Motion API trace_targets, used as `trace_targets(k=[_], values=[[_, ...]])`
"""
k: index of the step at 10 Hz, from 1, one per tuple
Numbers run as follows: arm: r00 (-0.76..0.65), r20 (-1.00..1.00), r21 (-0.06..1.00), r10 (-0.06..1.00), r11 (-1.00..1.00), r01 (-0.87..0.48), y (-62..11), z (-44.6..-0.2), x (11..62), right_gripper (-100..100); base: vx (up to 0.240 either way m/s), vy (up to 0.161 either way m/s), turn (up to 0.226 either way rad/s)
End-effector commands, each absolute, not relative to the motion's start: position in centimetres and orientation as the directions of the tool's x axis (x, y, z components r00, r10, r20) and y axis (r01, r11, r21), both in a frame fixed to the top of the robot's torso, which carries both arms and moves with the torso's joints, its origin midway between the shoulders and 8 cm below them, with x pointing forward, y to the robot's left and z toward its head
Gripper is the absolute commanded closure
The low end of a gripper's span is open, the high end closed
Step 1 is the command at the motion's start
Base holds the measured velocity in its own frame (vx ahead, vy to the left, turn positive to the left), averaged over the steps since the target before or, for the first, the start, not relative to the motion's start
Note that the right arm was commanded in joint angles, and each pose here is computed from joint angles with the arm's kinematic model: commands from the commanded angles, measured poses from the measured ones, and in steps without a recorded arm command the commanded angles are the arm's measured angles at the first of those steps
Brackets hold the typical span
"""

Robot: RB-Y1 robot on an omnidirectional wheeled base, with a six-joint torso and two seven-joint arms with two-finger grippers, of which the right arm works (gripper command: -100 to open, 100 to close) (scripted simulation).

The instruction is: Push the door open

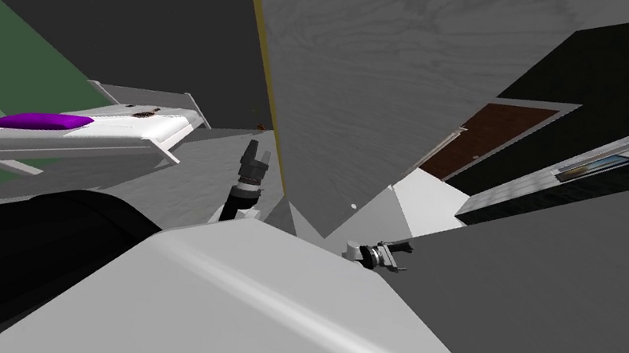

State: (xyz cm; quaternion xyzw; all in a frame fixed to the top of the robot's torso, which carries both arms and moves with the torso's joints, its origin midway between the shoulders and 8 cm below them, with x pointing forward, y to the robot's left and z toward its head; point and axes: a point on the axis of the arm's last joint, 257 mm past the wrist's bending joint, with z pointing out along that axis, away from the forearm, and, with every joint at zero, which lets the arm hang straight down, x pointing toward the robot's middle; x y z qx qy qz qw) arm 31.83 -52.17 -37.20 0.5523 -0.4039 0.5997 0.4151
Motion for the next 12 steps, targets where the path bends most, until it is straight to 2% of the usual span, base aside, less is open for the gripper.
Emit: trace_targets(k=[1, 3, 4, 8, 9, 12], values=[[-0.039, 0.996, -0.017, 0.074, -0.28, -0.96, -53.7, -36.8, 29.5, 100, 0.047, -0.112, 0.065], [-0.05, 0.996, -0.026, 0.077, -0.281, -0.959, -53.7, -36.5, 29.7, 100, 0.029, -0.024, -0.029], [-0.042, 0.996, -0.023, 0.078, -0.225, -0.974, -54.8, -36.7, 28.0, 100, 0.022, -0.045, 0.115], [-0.038, 0.996, -0.022, 0.077, -0.195, -0.981, -55.3, -36.7, 27.0, 100, 0.013, -0.05, 0.05], [-0.082, 0.992, -0.063, 0.091, -0.196, -0.979, -55.5, -35.4, 27.8, 100, 0.01, -0.02, -0.036], [-0.033, 0.997, -0.021, 0.076, -0.162, -0.987, -55.8, -36.8, 26.0, 100, 0.008, -0.012, 0.033]])
